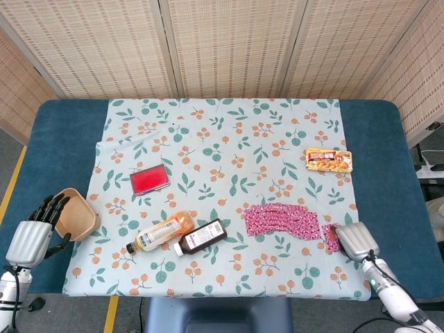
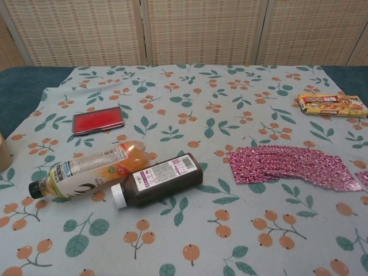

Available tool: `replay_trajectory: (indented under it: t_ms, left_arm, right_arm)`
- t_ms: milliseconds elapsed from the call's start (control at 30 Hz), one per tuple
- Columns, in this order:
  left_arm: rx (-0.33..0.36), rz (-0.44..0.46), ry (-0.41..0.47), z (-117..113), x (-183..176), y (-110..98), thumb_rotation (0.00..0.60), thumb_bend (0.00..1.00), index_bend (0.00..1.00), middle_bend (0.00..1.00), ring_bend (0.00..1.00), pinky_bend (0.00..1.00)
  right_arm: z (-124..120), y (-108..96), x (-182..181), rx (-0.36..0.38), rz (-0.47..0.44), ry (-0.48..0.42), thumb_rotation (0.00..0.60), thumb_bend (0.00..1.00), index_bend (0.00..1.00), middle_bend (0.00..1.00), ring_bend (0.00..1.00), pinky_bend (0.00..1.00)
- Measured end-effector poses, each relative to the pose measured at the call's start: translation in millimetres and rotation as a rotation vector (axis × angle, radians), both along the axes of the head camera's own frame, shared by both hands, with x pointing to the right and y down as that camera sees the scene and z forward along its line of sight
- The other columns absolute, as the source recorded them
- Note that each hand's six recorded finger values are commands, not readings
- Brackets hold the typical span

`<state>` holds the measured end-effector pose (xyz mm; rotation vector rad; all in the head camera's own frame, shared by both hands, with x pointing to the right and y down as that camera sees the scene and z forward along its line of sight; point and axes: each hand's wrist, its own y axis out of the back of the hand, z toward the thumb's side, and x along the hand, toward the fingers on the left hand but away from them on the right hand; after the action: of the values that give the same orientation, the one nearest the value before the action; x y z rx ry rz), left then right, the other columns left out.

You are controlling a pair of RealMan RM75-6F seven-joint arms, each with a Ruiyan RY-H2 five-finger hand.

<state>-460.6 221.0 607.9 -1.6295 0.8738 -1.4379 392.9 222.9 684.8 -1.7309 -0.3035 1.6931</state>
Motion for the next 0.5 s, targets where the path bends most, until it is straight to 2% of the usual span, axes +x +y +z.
replay_trajectory:
  t_ms: [500]
  left_arm:
    - [-0.004,0.000,-0.003,0.8,-0.3,0.0,0.600,0.37,0.05,0.06,0.06,0.32]
  right_arm:
    - [-5.2,4.6,10.2,-0.026,-0.005,0.083,0.600,1.00,0.57,0.80,0.74,0.87]
